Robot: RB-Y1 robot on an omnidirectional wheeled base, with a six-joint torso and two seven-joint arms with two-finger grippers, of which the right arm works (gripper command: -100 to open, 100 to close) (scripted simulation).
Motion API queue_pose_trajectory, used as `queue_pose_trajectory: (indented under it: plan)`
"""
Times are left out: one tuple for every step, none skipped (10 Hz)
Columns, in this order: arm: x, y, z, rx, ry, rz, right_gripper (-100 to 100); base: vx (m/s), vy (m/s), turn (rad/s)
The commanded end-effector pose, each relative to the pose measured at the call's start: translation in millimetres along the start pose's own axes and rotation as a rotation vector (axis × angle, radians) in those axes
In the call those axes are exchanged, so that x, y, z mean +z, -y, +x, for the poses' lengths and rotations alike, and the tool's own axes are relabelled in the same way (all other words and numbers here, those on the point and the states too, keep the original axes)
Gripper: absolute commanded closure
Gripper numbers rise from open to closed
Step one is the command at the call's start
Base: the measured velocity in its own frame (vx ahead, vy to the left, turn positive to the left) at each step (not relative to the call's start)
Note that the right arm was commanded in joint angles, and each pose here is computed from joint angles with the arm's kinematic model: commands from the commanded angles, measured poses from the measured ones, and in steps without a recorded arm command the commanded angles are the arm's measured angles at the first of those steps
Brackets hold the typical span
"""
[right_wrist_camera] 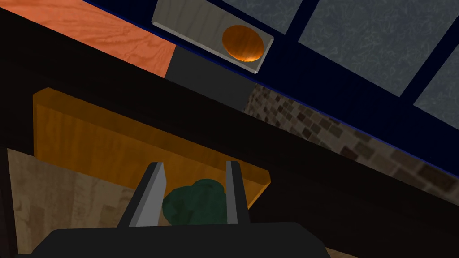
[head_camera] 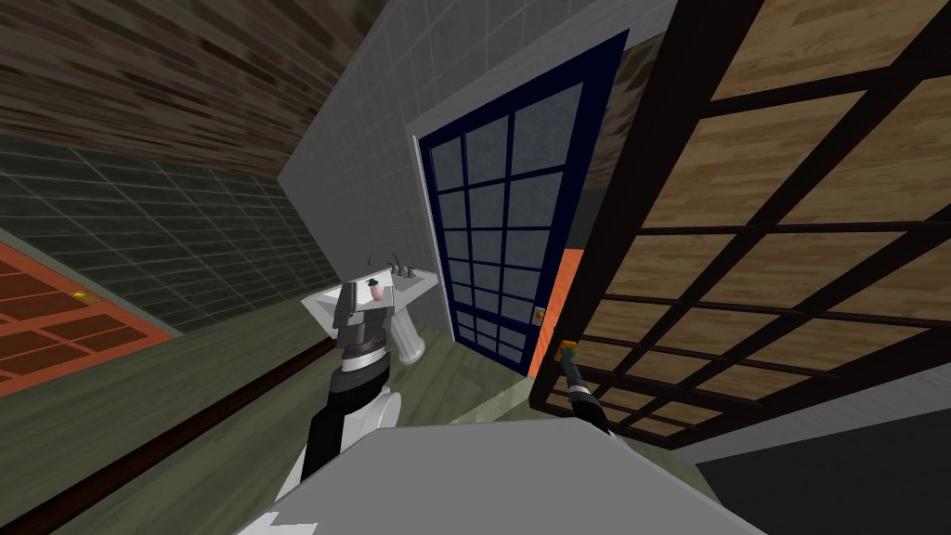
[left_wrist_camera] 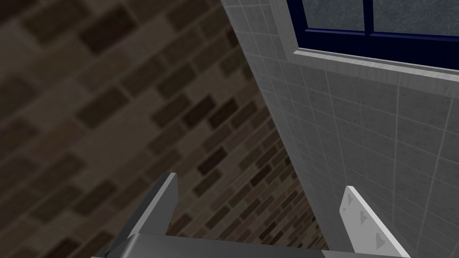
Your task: Pull the door open
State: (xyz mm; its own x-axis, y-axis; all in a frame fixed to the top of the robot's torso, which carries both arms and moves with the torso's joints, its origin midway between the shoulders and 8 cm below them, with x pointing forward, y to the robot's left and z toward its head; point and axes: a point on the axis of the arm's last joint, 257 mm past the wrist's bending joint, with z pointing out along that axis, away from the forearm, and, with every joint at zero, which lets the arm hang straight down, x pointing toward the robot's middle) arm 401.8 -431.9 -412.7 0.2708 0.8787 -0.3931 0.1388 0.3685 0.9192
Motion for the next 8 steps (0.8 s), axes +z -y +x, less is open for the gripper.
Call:
queue_pose_trajectory:
  plan:
    - [4.8, -4.5, -21.5, 0.047, 0.032, -0.018, 100, -0.048, -0.009, 0.046]
    - [4.8, -4.5, -21.5, 0.060, 0.032, -0.018, 100, -0.049, -0.008, 0.036]
    - [6.5, -6.8, -20.0, 0.104, 0.028, -0.024, 100, -0.048, -0.018, 0.038]
    - [6.5, -6.8, -20.0, 0.109, 0.028, -0.024, 100, -0.037, -0.023, 0.017]
    - [5.8, -5.5, -19.6, 0.109, 0.027, -0.021, 100, -0.017, -0.011, -0.007]
    - [8.1, -9.1, -18.5, 0.158, 0.024, -0.030, 100, -0.027, -0.010, 0.024]
    - [8.1, -9.1, -18.5, 0.158, 0.024, -0.030, 100, -0.026, -0.008, 0.039]
    - [8.1, -9.1, -18.5, 0.158, 0.024, -0.030, 100, -0.009, -0.004, 0.004]
